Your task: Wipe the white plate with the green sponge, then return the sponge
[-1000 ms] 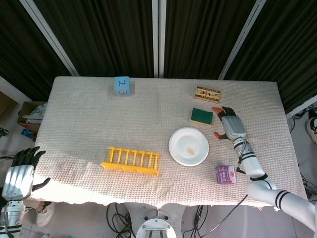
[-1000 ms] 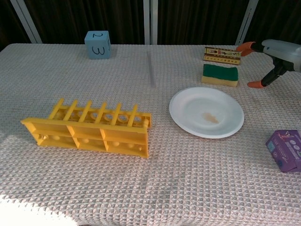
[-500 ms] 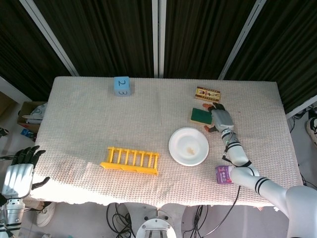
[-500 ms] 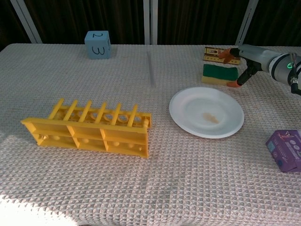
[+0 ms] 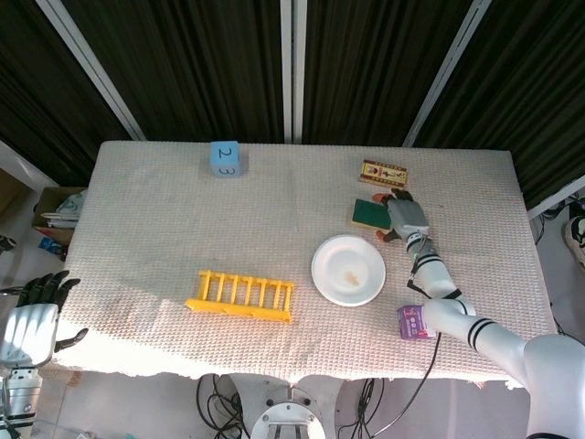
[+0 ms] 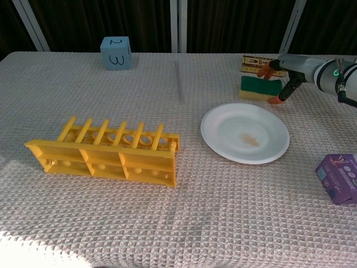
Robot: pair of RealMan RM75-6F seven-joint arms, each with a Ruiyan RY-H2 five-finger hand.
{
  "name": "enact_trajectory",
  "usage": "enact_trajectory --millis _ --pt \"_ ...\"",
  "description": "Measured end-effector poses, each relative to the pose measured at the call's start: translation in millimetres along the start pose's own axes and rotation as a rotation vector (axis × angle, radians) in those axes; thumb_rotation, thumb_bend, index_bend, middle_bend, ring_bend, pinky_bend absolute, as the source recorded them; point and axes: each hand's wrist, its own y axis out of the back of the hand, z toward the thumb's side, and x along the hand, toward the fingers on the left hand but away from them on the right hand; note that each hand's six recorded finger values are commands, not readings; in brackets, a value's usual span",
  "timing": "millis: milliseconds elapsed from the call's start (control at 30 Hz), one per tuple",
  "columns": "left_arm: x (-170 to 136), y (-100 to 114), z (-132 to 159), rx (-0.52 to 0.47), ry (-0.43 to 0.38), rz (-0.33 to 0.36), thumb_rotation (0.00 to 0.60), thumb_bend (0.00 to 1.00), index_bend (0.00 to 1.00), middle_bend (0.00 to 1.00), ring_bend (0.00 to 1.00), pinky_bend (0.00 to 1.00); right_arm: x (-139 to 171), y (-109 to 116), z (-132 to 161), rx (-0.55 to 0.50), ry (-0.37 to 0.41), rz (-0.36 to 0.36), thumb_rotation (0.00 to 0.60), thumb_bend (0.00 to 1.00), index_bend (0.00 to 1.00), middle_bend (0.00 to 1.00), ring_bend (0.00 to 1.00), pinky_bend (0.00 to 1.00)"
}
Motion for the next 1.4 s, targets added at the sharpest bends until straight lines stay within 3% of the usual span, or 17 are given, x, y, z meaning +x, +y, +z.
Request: enact_trajectory --millis 733,1167,1400 --pt "-0.8 2.0 0.0 0.011 0.002 -0.01 0.6 0.05 0.23 0.12 0.11 0.13 -5.3 4.1 6.1 0.007 0.0 0.004 0.6 0.21 0.27 0.24 0.0 0.0" --pt "-2.0 4.4 0.2 0.019 0.001 -0.01 0.6 0.05 0.23 0.12 0.11 0.13 0.6 16.5 10.3 0.076 0.058 -0.08 0.6 0.26 0.49 0.33 0.05 0.0" --pt "-1.5 4.3 1.7 0.019 -0.002 -0.013 0.6 0.05 0.23 0.12 0.11 0.13 28.8 32.7 14.6 0.14 0.168 -0.165 0.6 0.29 0.59 0.35 0.12 0.0"
